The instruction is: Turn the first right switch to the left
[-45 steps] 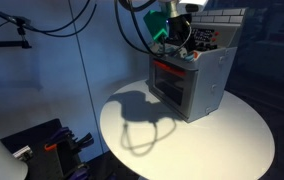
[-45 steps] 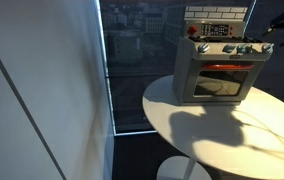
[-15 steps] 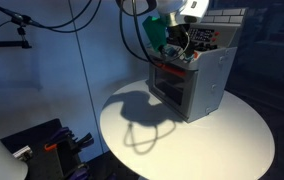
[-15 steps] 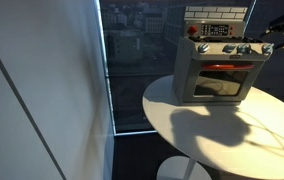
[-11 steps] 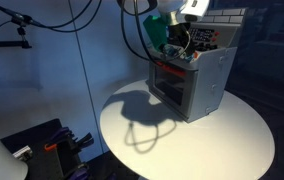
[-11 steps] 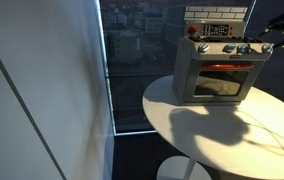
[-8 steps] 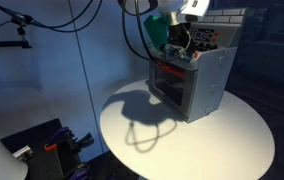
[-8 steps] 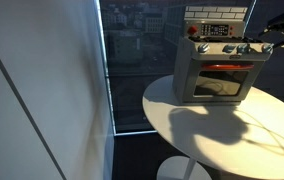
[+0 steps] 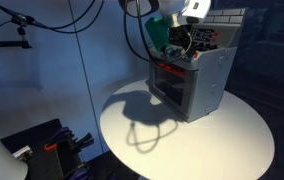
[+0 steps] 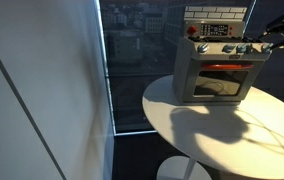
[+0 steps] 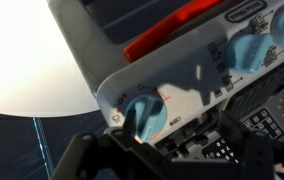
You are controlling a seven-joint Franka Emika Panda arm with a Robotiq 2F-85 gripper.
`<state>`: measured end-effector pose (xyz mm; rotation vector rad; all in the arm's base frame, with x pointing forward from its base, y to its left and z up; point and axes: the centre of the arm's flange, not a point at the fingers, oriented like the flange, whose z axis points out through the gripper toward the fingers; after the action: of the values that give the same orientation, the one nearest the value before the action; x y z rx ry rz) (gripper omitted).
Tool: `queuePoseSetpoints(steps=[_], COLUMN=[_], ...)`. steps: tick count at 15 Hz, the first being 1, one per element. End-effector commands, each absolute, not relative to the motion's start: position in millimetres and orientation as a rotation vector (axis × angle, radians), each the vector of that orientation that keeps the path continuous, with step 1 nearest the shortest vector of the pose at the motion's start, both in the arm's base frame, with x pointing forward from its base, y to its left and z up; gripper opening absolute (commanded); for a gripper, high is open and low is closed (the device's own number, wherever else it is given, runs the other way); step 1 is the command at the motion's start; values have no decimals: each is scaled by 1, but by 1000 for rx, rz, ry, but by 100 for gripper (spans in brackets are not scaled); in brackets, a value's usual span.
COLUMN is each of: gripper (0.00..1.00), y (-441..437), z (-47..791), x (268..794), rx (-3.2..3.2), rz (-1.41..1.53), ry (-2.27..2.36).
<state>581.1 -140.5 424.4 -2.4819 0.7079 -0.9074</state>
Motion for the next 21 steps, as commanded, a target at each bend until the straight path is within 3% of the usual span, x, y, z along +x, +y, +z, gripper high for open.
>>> queuePoseSetpoints(steps=[1, 4, 8, 10, 11, 12, 13, 21], gripper=[59, 48, 42, 29, 28, 13, 9, 7], y=[-144, -148, -148, -147, -148, -148, -149, -148], z=[426, 424, 424, 425, 425, 424, 425, 426], x=[587, 583, 581, 580, 579, 578, 577, 573], rx=[-2462, -2464, -2465, -2468, -2469, -2472, -2473, -2496], rz=[-944, -942, -939, -939, -940, -939, -942, -940], ry=[704, 721, 730, 736, 739, 746, 751, 757])
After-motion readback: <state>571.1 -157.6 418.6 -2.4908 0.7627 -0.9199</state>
